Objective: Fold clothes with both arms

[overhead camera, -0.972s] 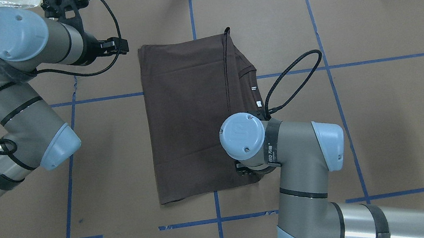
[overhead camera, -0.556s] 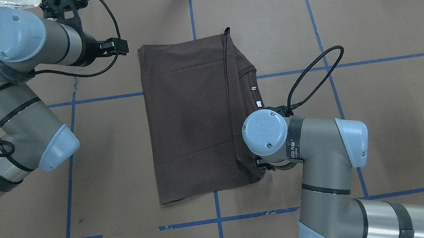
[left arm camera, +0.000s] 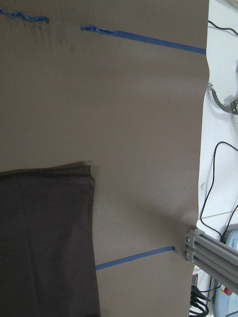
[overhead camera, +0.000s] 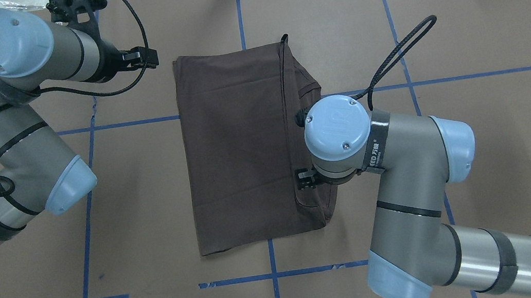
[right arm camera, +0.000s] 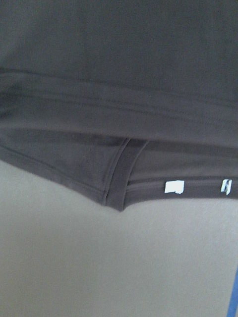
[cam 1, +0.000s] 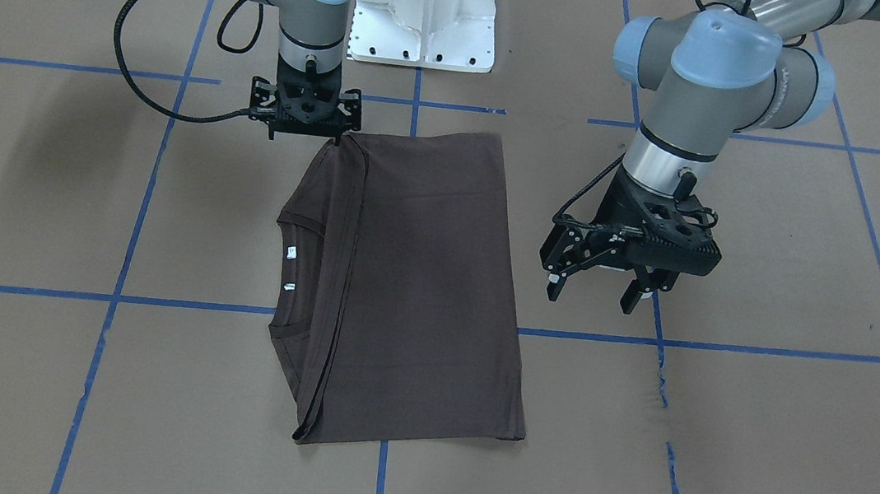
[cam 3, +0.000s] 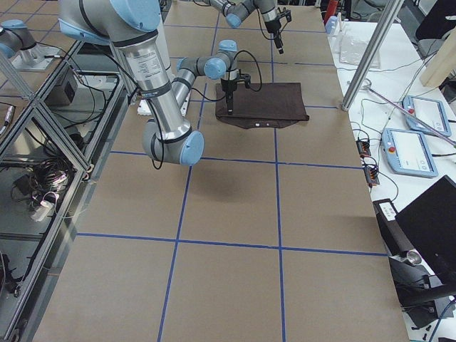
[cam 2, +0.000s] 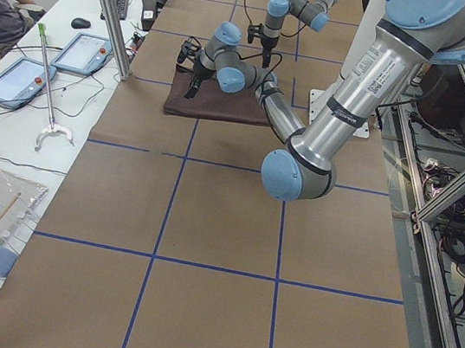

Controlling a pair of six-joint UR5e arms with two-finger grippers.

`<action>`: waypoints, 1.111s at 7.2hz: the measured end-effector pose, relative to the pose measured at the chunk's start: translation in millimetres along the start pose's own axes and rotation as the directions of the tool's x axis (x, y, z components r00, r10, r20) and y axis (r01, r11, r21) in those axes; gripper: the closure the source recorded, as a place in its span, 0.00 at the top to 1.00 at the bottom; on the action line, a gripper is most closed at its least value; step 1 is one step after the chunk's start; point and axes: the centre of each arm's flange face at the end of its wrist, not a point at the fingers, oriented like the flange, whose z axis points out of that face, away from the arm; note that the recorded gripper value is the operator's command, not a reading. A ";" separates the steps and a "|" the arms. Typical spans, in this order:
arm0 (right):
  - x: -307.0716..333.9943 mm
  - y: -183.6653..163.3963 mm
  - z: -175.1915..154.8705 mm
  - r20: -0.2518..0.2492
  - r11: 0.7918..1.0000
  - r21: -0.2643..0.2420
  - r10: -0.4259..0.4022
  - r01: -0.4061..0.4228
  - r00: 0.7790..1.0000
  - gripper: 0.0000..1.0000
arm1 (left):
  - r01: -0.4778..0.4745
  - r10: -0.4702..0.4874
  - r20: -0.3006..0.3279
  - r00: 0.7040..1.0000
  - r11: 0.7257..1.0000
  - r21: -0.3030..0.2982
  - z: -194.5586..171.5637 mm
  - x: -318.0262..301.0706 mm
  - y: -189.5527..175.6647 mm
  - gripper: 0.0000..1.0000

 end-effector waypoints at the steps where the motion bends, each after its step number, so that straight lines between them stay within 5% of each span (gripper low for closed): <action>1: -20.8 -11.4 2.7 0.026 1.000 0.013 -0.004 0.004 1.000 1.00 | 0.000 0.000 0.002 1.000 1.000 0.000 0.1 -1.3 0.0 1.00; 8: -55.1 9.7 57.9 -0.019 0.997 -0.065 -0.031 0.030 0.999 1.00 | 0.009 -0.009 -0.016 1.000 1.000 -0.010 -5.9 -0.3 -0.1 1.00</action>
